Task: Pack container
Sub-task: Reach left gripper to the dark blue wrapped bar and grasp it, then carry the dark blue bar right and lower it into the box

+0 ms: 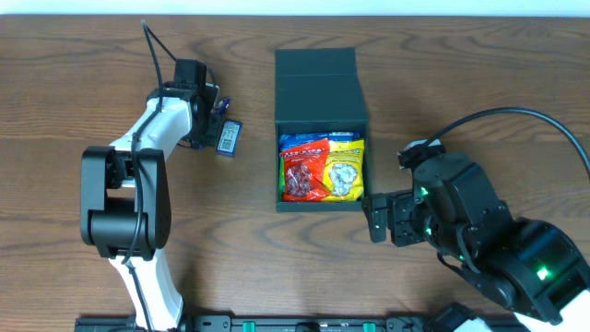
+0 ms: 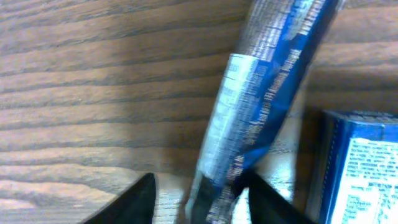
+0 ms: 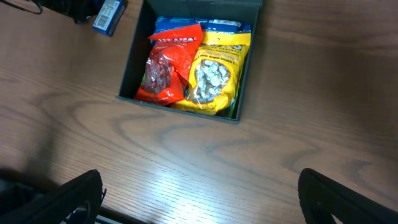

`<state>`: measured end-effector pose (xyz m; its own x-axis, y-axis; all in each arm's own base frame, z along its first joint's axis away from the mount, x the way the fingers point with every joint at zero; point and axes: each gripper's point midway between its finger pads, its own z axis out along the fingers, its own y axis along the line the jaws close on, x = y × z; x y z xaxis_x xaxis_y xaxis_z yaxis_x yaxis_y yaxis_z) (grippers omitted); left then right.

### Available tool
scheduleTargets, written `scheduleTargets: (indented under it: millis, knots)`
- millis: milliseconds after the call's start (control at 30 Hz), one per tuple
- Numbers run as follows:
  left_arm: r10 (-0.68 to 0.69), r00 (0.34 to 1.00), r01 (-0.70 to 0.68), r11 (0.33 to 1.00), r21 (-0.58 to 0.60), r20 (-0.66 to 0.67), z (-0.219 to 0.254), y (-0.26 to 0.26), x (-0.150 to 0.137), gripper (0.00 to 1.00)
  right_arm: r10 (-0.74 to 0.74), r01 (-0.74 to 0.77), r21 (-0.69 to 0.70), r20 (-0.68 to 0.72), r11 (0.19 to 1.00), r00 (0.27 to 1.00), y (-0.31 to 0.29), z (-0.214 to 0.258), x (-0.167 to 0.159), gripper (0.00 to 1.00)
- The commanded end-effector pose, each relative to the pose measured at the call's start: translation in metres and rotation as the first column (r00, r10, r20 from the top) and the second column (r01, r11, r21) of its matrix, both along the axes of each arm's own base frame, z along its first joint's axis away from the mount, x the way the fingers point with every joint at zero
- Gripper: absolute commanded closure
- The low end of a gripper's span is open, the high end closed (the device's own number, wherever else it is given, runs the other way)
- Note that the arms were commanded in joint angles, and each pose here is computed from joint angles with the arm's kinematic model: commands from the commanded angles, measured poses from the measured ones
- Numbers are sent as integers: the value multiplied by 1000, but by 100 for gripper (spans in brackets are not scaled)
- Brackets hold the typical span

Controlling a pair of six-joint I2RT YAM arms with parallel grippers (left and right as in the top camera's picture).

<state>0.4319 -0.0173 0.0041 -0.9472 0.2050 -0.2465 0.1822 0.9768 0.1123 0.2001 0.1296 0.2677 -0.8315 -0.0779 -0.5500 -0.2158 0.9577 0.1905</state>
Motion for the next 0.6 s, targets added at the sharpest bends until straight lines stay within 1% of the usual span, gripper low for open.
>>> scheduleTargets:
  millis: [0, 100, 267, 467, 567]
  knots:
    - [3, 999, -4, 1000, -18, -44, -14, 0, -7, 62, 2, -2, 2, 13, 1000, 1000, -1, 5, 2, 1]
    - [1, 999, -2, 1000, -22, -50, -15, -1, -9, 65, 2, -2, 2, 13, 1000, 1000, -1, 5, 2, 1]
    - [1, 998, -2, 1000, -20, -65, -15, -1, -12, 80, 2, -2, 2, 13, 1000, 1000, -1, 5, 2, 1]
    - [3, 995, -4, 1000, -13, -105, -14, 1, -23, 91, 2, -2, 2, 13, 1000, 1000, -1, 5, 2, 1]
    - [4, 993, -5, 1000, -9, -120, -9, 1, -26, 93, 2, -2, 2, 13, 1000, 1000, -1, 5, 2, 1]
